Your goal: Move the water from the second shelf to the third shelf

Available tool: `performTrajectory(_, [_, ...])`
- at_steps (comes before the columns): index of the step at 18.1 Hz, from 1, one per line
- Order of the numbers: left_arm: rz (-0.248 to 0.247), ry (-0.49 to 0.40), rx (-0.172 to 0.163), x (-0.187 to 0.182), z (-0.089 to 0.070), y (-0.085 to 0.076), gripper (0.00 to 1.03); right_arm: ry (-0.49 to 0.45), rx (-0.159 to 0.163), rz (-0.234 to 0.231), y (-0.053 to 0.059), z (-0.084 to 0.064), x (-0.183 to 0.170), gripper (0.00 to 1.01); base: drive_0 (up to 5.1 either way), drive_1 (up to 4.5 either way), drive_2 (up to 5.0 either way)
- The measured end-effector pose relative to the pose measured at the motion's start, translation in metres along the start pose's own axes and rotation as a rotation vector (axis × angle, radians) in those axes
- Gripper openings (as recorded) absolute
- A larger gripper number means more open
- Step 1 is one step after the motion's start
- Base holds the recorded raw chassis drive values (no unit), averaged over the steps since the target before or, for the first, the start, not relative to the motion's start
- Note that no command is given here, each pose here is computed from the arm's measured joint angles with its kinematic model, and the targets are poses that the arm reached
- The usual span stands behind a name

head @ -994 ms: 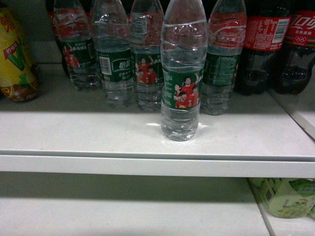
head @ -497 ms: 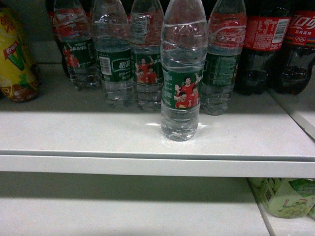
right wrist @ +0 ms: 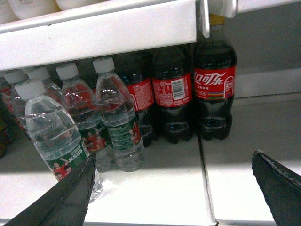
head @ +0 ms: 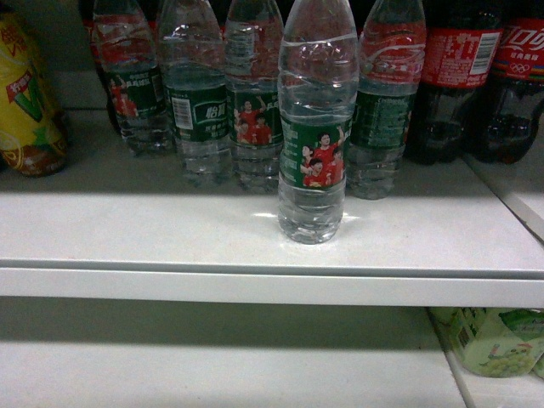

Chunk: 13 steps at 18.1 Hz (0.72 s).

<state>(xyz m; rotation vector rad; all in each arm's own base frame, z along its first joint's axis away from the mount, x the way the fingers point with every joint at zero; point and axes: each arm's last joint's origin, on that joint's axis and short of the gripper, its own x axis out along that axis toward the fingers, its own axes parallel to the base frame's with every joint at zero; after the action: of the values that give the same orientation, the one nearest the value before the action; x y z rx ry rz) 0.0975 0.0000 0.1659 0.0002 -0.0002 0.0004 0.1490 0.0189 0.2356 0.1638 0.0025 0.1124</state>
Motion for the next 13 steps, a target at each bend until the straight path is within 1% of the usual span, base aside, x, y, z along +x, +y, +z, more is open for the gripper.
performTrajectory(1, [0.000,0.000,0.000,0.000,0.000,0.000,0.98,0.010,0.000,0.019,0.001,0.000,0.010,0.98,0.0,0.00,0.0])
performTrajectory(2, [0.000,0.000,0.000,0.000,0.000,0.000,0.98,0.037,0.000,0.039,0.004,-0.005,0.019,0.98,0.0,0.00,0.0])
performTrajectory(4, [0.000,0.000,0.000,0.000,0.000,0.000,0.98,0.076,-0.003,0.096,0.013,-0.016,0.033,0.98,0.0,0.00,0.0])
performTrajectory(5, [0.000,0.000,0.000,0.000,0.000,0.000,0.98,0.094,-0.011,0.124,0.018,-0.022,0.040,0.98,0.0,0.00,0.0])
performTrajectory(8, [0.000,0.000,0.000,0.000,0.000,0.000,0.98,0.149,-0.037,0.172,0.033,-0.045,0.056,0.98,0.0,0.00,0.0])
performTrajectory(10, [0.000,0.000,0.000,0.000,0.000,0.000,0.98,0.176,-0.050,0.188,0.042,-0.055,0.068,0.98,0.0,0.00,0.0])
performTrajectory(13, [0.000,0.000,0.000,0.000,0.000,0.000,0.98,0.202,-0.061,0.205,0.056,-0.064,0.087,0.98,0.0,0.00,0.0])
